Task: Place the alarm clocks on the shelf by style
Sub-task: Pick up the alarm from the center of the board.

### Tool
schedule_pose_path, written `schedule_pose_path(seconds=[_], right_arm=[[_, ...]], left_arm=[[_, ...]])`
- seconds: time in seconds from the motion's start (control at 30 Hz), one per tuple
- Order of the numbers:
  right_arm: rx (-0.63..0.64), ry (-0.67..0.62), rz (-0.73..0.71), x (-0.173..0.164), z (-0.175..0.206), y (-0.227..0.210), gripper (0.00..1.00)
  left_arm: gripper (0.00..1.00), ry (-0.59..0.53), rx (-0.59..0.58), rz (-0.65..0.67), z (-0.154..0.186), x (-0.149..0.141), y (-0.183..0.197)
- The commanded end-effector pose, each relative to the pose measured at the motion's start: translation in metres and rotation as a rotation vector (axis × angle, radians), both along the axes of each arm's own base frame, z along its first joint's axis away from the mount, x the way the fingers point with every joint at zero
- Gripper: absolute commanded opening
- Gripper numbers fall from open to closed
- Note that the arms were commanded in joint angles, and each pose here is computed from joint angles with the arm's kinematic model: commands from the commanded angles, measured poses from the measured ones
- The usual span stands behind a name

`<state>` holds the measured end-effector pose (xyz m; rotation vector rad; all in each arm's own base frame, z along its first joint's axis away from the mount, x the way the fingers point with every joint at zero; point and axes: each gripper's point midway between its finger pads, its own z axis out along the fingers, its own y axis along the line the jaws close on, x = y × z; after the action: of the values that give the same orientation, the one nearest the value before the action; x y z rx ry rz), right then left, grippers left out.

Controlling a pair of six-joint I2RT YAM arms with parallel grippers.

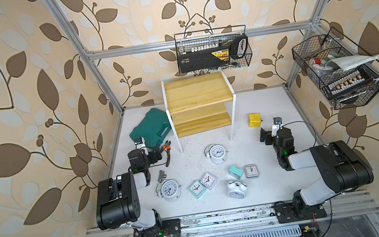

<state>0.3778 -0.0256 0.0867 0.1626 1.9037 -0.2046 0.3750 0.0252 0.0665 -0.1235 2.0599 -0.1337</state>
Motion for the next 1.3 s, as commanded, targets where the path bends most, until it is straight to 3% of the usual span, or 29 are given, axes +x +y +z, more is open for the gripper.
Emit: schedule_pose_path(seconds=[0.0, 1.27], right_arm=[[0.000, -0.026, 0.015, 0.007, 0.010, 0.003, 0.99], [0.001, -0.057, 0.020, 0.002, 0.022, 0.004, 0.99]], left_arm=[[0.99, -0.035, 0.009, -0.021, 0.011, 0.008, -0.001], [0.99, -0.013, 0.005, -0.043, 0.020, 0.012, -0.004]])
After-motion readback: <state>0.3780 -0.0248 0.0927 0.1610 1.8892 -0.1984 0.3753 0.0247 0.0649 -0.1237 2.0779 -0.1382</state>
